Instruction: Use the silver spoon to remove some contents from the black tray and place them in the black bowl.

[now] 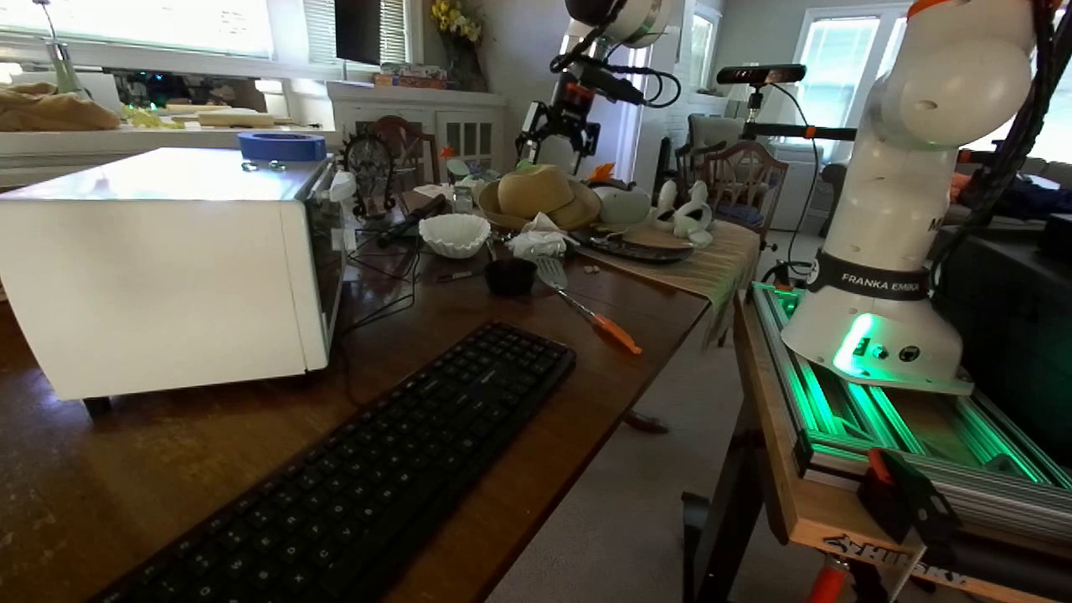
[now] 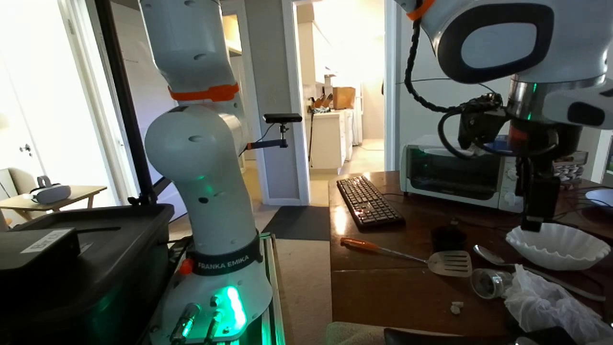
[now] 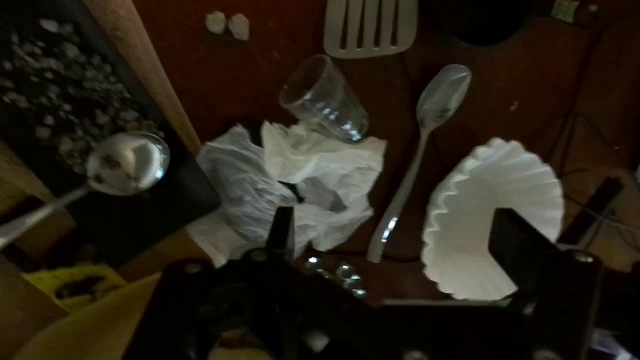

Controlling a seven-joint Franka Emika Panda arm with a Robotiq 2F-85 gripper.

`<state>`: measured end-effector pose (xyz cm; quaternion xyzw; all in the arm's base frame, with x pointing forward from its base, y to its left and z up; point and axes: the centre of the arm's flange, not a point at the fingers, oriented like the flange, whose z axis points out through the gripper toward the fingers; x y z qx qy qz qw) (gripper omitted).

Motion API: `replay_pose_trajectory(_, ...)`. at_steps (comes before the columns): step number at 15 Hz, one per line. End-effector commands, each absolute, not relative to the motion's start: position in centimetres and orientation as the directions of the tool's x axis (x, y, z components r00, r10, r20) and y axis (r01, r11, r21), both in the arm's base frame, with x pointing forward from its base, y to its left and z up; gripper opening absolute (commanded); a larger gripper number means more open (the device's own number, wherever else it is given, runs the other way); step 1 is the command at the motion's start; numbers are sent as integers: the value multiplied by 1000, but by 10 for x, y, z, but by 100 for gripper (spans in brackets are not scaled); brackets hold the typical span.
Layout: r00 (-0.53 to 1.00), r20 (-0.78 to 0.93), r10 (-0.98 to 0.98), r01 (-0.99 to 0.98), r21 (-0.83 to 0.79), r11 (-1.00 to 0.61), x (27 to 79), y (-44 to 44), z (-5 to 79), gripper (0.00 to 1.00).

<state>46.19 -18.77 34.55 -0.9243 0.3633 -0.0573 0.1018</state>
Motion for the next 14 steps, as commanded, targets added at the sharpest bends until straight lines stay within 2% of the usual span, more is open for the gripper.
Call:
replay_pose_trajectory(1, 581, -9, -814, -798, -203, -567, 423, -220, 329, 100)
replay_pose_trajectory(3, 484, -26, -875, -862, -186, -472, 414, -242, 319, 100)
replay_pose_trajectory(4, 562, -25, -827, -812, -206, -546, 423, -234, 325, 100)
replay_pose_trajectory(9, 501, -36, -865, -851, -200, -485, 415, -246, 322, 100)
replay_pose_trajectory(10, 462, -86, -882, -876, -201, -439, 419, -254, 318, 100)
replay_pose_trajectory(14, 349, -128, -928, -936, -98, -338, 406, -276, 295, 100)
